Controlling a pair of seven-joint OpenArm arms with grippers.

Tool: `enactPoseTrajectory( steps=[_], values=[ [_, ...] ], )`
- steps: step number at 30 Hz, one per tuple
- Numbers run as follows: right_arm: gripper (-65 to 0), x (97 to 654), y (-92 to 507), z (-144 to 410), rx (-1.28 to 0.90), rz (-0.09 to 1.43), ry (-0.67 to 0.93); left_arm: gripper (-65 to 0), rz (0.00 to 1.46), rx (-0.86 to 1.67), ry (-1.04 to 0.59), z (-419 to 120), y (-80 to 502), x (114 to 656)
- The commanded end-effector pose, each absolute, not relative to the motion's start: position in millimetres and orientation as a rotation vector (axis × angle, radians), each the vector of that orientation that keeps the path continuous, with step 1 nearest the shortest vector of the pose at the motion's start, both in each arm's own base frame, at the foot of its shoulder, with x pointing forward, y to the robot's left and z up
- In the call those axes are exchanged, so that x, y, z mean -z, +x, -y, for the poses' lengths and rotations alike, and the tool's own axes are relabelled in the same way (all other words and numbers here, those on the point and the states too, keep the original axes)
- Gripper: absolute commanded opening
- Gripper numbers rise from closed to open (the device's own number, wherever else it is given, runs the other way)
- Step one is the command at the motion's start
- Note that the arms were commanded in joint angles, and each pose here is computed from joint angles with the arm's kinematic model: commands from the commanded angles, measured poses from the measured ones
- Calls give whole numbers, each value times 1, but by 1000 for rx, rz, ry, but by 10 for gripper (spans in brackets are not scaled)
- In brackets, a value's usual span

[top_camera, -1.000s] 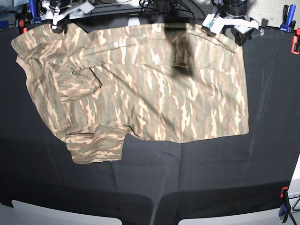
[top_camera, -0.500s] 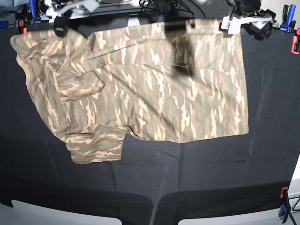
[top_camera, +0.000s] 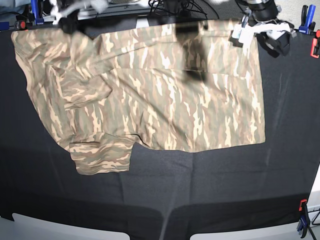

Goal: Layout the t-shirt on the table in an organized manner, then fold the t-shirt properly
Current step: 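Hold the collar edge raised and shift it with both grippers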

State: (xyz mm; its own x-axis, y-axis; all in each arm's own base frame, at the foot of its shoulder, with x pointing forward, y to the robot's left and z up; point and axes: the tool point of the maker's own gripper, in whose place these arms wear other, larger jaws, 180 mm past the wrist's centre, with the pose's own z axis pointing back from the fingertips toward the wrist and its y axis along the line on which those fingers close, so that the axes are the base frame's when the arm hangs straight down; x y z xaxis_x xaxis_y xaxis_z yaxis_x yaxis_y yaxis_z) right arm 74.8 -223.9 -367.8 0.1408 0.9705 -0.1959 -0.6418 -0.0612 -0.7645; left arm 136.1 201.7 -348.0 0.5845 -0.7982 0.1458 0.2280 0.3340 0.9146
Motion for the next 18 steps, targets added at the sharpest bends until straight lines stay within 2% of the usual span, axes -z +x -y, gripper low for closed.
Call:
enactPoseTrajectory(
  steps=[1,4,6,10,15,18],
  values=[
    [-546,362,76,223,-1434,507,-880,-420,709,720,1015,-199,136,341],
    [-546,362,73,226,-1463,494,-875,-420,805,783,918,-176,126,343],
    [-546,363,72,226,-1460,490,-870,-420,837,843,789,-152,115,353],
    [-546,372,63,229,-1464,429,-817,-420,812,927,601,-118,101,374],
    [-546,373,62,230,-1477,426,-808,-420,829,983,519,-94,97,378],
    [-546,373,62,229,-1478,427,-807,-420,786,1019,395,-76,83,390]
  ],
)
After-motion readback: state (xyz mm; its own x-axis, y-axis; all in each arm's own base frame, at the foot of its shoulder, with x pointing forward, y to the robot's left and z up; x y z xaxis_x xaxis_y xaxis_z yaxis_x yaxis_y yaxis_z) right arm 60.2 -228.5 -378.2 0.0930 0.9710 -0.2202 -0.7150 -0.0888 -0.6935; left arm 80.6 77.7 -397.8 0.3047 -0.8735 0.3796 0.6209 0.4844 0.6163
